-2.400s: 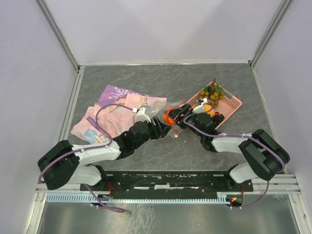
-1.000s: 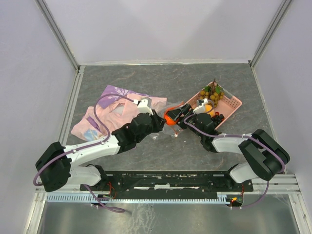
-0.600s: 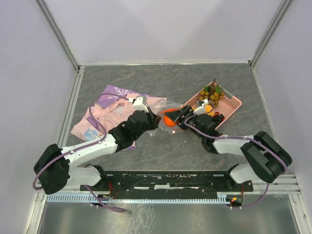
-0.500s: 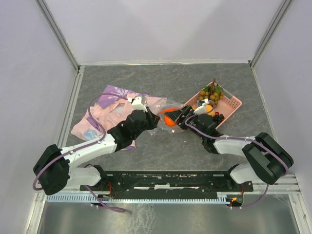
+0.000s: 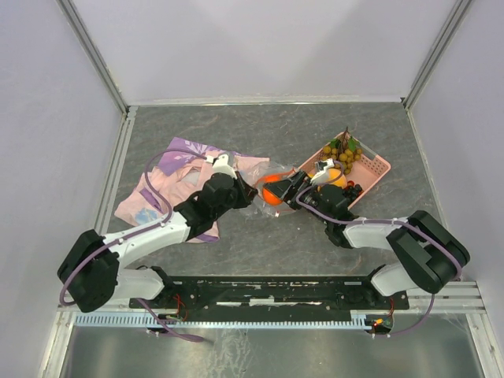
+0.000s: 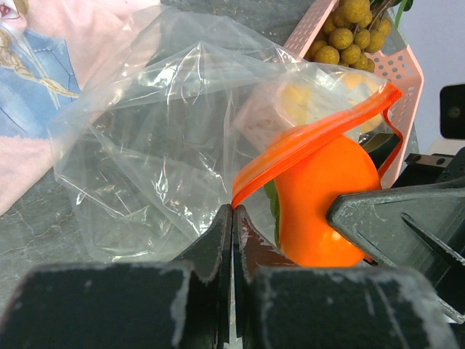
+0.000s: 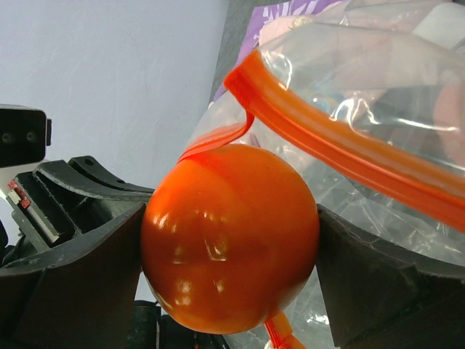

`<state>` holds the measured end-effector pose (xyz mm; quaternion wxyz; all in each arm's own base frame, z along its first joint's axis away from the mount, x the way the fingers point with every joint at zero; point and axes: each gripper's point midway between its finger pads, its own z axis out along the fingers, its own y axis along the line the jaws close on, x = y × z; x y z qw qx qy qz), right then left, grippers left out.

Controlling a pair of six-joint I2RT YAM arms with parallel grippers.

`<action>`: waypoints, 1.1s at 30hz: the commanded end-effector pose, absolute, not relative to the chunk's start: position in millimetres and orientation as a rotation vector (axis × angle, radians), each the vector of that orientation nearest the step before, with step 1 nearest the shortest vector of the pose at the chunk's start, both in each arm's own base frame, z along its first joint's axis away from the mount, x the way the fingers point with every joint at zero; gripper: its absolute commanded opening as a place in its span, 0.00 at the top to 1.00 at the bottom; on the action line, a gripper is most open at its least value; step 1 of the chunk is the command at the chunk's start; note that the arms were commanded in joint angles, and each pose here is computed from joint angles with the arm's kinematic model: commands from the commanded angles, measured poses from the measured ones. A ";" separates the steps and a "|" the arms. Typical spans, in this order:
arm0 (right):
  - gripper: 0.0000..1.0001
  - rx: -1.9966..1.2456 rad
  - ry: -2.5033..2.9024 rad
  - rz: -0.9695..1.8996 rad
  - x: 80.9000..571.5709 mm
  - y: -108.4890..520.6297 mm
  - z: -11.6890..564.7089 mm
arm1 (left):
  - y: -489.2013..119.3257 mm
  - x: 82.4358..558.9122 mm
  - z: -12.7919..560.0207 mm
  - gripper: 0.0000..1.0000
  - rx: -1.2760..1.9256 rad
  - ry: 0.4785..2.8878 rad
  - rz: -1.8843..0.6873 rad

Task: Open the zip-top bag and remove the fake food
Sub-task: Pick up the fake fruit from the zipper food storage bag.

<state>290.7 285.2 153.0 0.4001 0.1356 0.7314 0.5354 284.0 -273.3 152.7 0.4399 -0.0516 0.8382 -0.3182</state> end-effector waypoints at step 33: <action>0.63 0.265 1.682 1.528 292.1 301.3 203.2 | -286.9 289.5 118.9 0.97 -0.126 2.153 -0.976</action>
